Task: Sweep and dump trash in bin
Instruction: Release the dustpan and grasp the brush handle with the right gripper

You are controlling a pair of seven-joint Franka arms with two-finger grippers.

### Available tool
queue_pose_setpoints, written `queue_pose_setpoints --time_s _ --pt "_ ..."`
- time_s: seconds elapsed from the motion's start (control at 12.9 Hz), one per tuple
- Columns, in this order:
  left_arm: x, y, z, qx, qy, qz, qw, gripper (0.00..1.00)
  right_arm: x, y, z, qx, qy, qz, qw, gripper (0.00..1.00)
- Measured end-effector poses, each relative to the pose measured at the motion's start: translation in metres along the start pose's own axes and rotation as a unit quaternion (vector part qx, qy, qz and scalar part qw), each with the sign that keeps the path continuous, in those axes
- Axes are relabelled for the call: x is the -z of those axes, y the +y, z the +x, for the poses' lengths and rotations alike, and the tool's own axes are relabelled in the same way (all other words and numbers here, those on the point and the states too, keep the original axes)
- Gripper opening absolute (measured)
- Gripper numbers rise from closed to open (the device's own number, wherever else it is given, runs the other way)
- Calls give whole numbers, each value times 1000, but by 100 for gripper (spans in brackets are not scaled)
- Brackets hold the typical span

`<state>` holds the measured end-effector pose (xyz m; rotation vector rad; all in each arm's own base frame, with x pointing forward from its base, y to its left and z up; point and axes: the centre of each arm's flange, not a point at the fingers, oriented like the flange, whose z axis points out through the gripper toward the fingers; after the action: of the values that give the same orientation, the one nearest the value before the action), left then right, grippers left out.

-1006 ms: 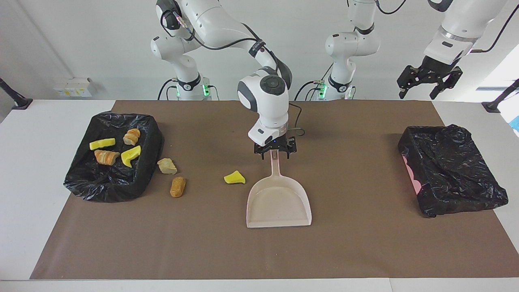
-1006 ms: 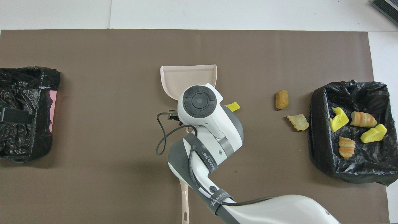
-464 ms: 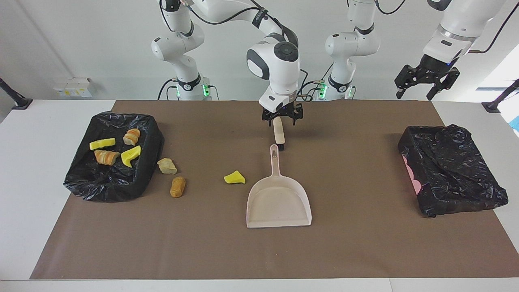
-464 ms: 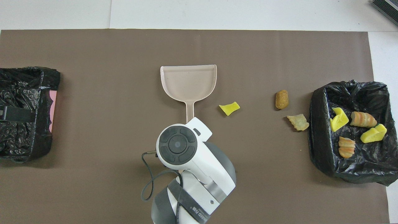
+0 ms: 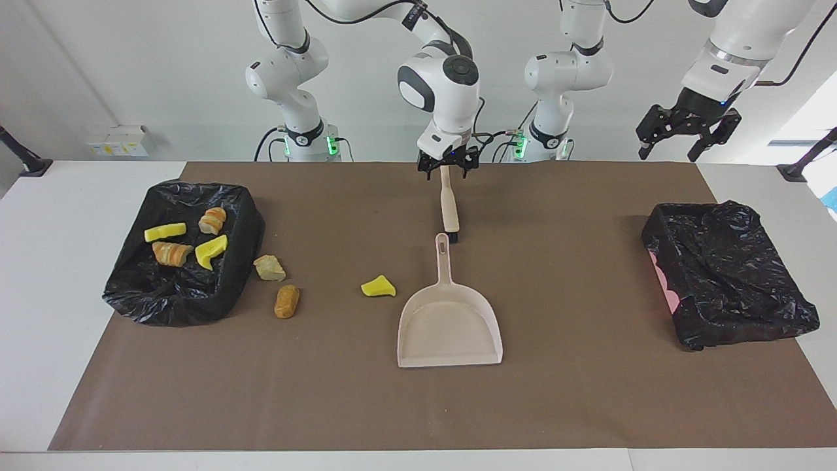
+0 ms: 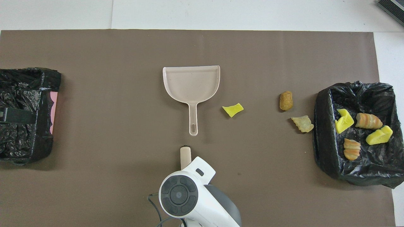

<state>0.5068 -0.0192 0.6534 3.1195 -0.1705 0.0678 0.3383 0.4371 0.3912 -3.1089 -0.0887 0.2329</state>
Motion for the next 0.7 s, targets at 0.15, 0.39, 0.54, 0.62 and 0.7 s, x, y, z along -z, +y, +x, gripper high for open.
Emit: queue_pose_setpoints --time_s 0.15,0.39,0.54,0.62,0.7 --pt "0 0 -1 0 -1 0 1000 100 -16 0 -18 6 3 9 1000 100" --pt "2 1 -3 0 1 0 1000 100 -54 7 -28 5 1 7 1000 98" --pt "2 0 -3 0 1 0 1000 100 -65 9 -32 6 -5 0 1000 94" --pt "2 0 -3 0 1 0 1000 100 -66 9 -33 7 -6 -1 1000 79" --pt "2 0 -3 0 1 0 1000 100 -66 9 -33 7 -6 -1 1000 70"
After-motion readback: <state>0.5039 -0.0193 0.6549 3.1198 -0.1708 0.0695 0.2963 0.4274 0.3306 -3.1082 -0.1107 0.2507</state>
